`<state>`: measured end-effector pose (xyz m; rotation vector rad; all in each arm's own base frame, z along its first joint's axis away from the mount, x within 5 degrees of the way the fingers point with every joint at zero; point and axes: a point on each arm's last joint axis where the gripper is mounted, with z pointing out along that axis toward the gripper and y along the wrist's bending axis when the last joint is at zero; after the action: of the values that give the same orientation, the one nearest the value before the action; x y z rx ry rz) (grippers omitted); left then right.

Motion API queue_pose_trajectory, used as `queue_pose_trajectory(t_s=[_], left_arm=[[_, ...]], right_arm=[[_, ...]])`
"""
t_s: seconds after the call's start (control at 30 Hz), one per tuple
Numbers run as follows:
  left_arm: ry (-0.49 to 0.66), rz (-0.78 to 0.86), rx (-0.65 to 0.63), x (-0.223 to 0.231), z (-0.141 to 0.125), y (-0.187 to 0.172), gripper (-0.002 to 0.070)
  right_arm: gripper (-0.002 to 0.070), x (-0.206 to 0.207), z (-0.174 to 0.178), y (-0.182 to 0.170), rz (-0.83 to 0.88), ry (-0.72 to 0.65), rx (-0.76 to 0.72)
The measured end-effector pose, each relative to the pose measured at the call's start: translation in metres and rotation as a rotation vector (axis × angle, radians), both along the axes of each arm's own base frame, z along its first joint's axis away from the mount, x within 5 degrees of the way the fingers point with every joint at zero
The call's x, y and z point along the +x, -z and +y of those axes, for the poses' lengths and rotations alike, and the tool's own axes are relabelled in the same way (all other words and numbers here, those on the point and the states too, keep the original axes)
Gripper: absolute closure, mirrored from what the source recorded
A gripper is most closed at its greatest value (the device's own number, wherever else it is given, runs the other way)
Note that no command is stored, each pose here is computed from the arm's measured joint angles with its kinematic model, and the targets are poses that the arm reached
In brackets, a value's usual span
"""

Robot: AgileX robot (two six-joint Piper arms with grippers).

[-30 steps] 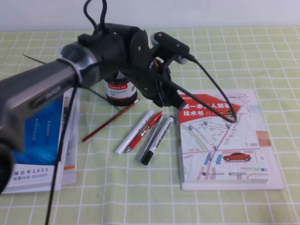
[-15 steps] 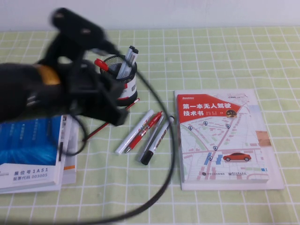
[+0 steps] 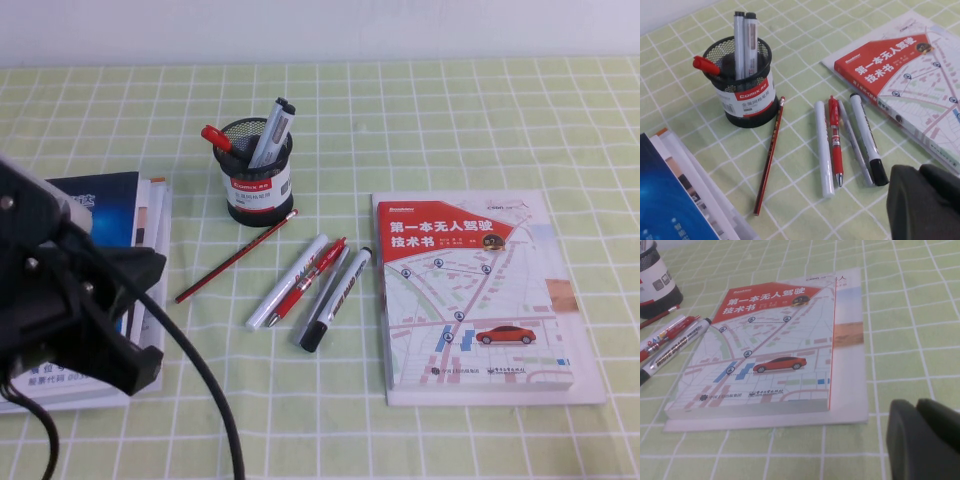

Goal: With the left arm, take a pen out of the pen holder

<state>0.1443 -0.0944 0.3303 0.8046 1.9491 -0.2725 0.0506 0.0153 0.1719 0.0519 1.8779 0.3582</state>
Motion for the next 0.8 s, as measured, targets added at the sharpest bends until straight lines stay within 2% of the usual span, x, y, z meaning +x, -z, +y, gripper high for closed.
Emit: queue_pose_trajectory(t_s=[0.3, 0.47, 0.8], left_arm=[[-0.030, 0.030, -0.033, 0.000, 0.000, 0.001, 0.0678], [-0.051, -0.032, -0.070, -0.004, 0.006, 0.011, 0.0678], [-0.318, -0.264, -0.222, -0.058, 0.065, 0.068, 0.0678]], right_arm=[[0.0690, 0.000, 0.000, 0.000, 0.000, 0.000, 0.000], [0.0690, 0.000, 0.000, 0.000, 0.000, 0.000, 0.000], [0.0690, 0.000, 0.000, 0.000, 0.000, 0.000, 0.000]])
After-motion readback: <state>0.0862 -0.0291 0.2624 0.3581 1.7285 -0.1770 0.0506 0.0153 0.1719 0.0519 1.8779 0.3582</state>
